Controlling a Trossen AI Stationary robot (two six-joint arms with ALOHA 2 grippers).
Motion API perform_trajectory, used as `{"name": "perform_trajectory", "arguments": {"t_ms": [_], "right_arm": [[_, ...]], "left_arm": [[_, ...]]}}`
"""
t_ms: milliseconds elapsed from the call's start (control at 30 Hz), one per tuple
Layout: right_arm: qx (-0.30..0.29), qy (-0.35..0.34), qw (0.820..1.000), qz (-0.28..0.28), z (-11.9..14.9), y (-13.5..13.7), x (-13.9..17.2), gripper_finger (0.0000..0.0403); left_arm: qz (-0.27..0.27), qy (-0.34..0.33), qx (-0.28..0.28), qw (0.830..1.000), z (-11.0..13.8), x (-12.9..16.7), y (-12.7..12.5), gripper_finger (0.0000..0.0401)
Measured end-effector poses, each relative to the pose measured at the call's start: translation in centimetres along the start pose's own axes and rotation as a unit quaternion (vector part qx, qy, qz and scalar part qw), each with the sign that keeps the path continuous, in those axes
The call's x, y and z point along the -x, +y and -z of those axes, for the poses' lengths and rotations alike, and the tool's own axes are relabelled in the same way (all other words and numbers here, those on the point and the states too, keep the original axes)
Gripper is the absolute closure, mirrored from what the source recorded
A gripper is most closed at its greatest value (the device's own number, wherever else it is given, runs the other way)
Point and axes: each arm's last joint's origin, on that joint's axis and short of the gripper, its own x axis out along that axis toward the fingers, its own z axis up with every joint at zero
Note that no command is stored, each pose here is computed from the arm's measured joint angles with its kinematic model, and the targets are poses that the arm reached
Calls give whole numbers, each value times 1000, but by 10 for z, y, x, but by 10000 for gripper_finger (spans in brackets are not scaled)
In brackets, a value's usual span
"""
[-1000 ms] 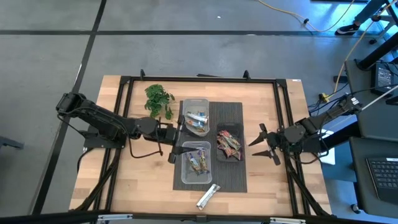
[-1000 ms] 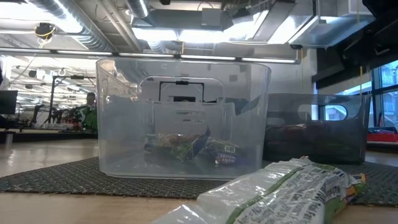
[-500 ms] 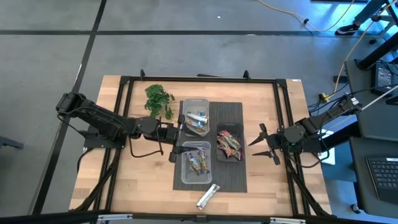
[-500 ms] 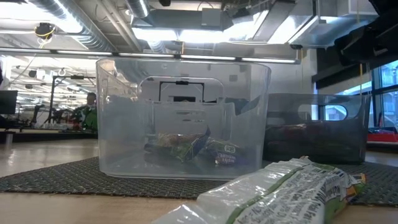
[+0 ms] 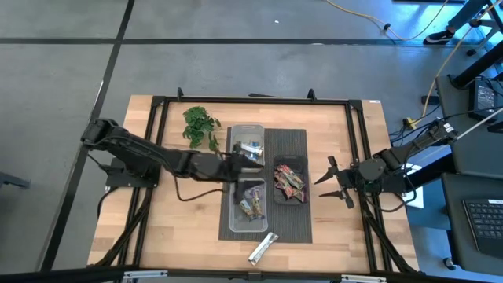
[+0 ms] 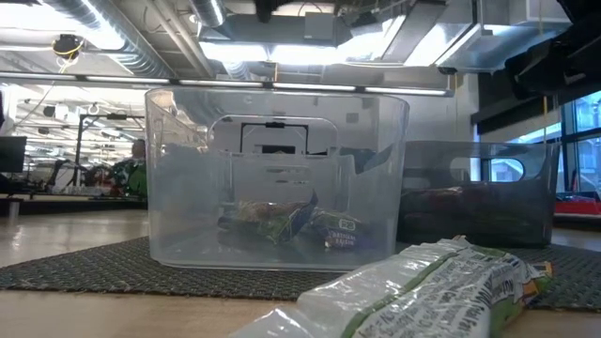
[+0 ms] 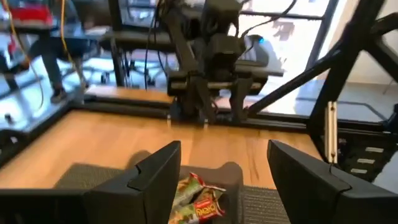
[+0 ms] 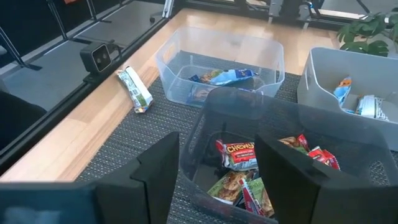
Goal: Pick and place Granola Bars by type
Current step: Put the yellow granola bar into the gray bin
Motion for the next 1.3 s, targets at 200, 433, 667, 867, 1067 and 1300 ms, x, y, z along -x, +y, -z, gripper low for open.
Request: {"name": "perform_trajectory", "arguments": {"t_ms": [200,433,667,867,1067,1300], "right_arm": [[0,4,1000,0,1,0,0,190],[2,13,1000,1,2,0,0,190],[0,17,1000,1,3,0,0,190],[0,19,1000,1,4,0,0,190],[0,23,1000,1,4,0,0,190],[0,23,1000,1,4,0,0,190]], "left_arm": [[-1,70,25,997,1,-36,-21,172],[20,137,34,990,3,-79,-43,169],[1,214,52,975,0,-106,-55,172],[2,252,60,966,15,-119,-77,169],[28,282,83,955,34,-120,-101,171],[5,337,153,929,51,-105,-123,170]]}}
